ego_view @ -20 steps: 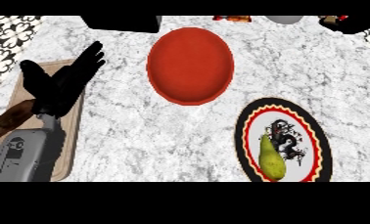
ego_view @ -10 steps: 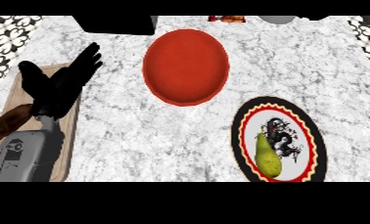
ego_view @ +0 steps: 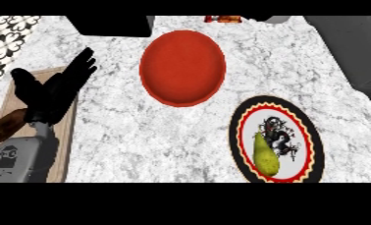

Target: Pick the cupcake from the plate and place it in the bowl

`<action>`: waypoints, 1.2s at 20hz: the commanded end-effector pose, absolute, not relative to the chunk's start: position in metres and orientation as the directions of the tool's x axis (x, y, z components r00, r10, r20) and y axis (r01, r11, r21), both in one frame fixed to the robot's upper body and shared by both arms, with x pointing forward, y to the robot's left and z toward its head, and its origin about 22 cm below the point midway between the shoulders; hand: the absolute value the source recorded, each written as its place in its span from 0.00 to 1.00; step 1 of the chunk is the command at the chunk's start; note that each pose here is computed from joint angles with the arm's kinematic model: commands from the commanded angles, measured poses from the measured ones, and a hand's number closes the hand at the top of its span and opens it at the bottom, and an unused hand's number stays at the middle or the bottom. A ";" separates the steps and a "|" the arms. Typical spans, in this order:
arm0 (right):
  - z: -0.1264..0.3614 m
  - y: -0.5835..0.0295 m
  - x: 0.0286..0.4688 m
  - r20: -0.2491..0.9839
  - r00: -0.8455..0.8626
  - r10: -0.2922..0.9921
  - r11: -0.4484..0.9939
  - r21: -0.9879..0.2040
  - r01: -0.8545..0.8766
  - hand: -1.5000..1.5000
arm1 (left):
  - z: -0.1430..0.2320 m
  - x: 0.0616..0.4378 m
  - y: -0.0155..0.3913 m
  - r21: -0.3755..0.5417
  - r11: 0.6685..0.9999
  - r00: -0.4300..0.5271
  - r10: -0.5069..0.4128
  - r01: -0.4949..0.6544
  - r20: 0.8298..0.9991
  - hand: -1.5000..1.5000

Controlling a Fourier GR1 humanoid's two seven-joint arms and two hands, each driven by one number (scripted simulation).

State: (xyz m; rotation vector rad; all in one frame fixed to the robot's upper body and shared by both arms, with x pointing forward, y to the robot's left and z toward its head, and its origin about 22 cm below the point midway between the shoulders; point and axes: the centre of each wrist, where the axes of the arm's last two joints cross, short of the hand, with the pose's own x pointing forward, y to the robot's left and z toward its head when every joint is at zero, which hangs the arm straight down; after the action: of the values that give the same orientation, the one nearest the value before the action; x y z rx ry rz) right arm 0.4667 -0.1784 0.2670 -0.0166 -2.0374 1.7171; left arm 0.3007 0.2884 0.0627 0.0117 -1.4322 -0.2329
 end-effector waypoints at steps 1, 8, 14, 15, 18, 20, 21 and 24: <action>0.241 -0.124 0.465 0.441 -0.872 0.214 0.184 -0.895 -0.407 1.00 | 0.066 0.305 0.273 0.156 0.976 0.116 -0.175 0.155 0.978 0.50; 0.232 -0.078 0.463 0.446 -0.850 0.281 0.184 -0.894 -0.409 1.00 | 0.053 0.290 0.287 0.163 0.974 0.130 -0.184 0.159 0.974 0.50; 0.184 -0.029 0.452 0.489 -0.825 0.282 0.142 -0.872 -0.468 1.00 | 0.066 0.313 0.281 0.135 0.976 0.106 -0.154 0.173 0.982 0.50; 0.185 -0.021 0.450 0.512 -0.808 0.293 0.118 -0.857 -0.501 1.00 | 0.060 0.302 0.291 0.150 0.973 0.113 -0.172 0.176 0.979 0.50; 0.167 -0.018 0.446 0.512 -0.814 0.273 0.109 -0.858 -0.503 1.00 | 0.074 0.306 0.271 0.156 0.971 0.105 -0.177 0.184 0.979 0.50; 0.181 -0.013 0.447 0.521 -0.807 0.278 0.095 -0.851 -0.517 1.00 | 0.069 0.311 0.281 0.156 0.967 0.103 -0.179 0.201 0.978 0.50; 0.164 -0.018 0.446 0.519 -0.805 0.286 0.084 -0.851 -0.519 1.00 | 0.067 0.312 0.278 0.159 0.965 0.097 -0.182 0.210 0.978 0.50; 0.143 -0.033 0.449 0.691 -0.625 0.362 0.143 -0.704 -0.696 1.00 | 0.063 0.309 0.260 0.152 0.957 0.095 -0.180 0.248 0.979 0.50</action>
State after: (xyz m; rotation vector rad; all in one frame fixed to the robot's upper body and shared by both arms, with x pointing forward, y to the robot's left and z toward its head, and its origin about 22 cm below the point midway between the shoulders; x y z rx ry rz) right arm 0.4489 -0.0262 0.1618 0.2587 -1.7381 1.7103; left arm 0.3108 0.2711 0.0663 -0.0322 -1.4408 -0.2918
